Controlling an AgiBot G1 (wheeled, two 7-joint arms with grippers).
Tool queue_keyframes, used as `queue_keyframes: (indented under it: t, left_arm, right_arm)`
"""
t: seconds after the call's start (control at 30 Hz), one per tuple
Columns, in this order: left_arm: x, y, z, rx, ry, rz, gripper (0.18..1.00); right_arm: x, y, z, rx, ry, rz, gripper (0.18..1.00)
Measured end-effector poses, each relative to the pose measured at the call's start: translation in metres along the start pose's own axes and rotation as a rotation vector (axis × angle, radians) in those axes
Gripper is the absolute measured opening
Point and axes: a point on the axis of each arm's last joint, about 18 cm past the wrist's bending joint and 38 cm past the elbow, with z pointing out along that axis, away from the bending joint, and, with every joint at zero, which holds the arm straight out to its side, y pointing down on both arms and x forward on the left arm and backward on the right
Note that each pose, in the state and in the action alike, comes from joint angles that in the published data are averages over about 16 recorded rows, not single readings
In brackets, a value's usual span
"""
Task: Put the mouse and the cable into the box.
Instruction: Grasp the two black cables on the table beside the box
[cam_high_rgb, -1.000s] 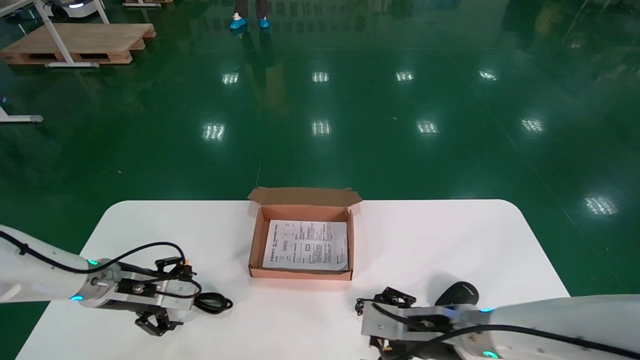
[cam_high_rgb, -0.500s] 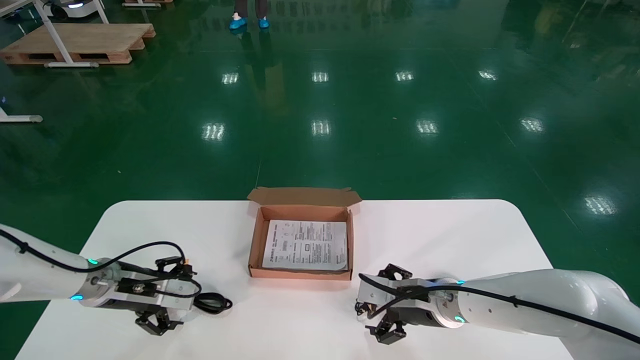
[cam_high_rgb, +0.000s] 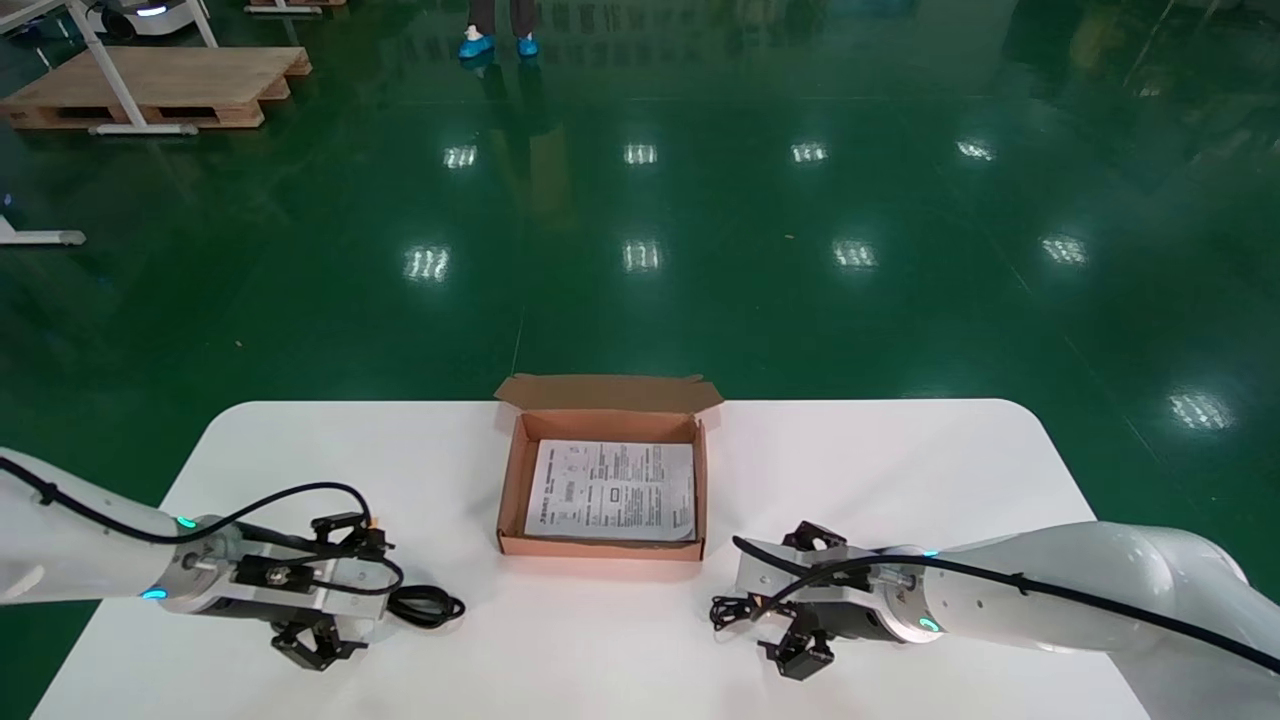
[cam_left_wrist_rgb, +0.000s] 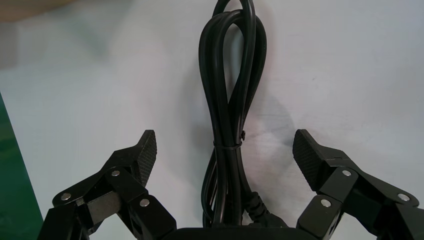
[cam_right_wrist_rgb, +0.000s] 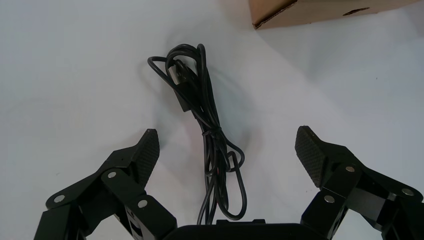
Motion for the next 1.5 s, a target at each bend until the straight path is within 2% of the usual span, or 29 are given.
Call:
queue_keyframes:
  t: [0.43,0.7,1.03,1.5]
  left_arm:
    - [-0.0002,-0.0001,0.0000,0.000,-0.001,0.000,0.980]
    - [-0.0004,-0.0001,-0.0002,0.000,-0.001,0.000,0.902]
    - [-0.0003,-0.0001,-0.0002,0.001,-0.001,0.000,0.737]
    - [0.0001,-0.0001,0.0000,0.000,0.000,0.000,0.401]
  right_arm:
    - [0.0005,0.0004,0.0001,-0.002,0.001,0.000,0.981]
    - [-0.0003,-0.0003,-0.0001,0.002,-0.001,0.000,0.913]
    - [-0.0007,-0.0008,-0.0003,0.004,-0.002,0.001,0.740]
    - [-0.0010,-0.0008,-0.0004,0.005,-0.002,0.002,0.413]
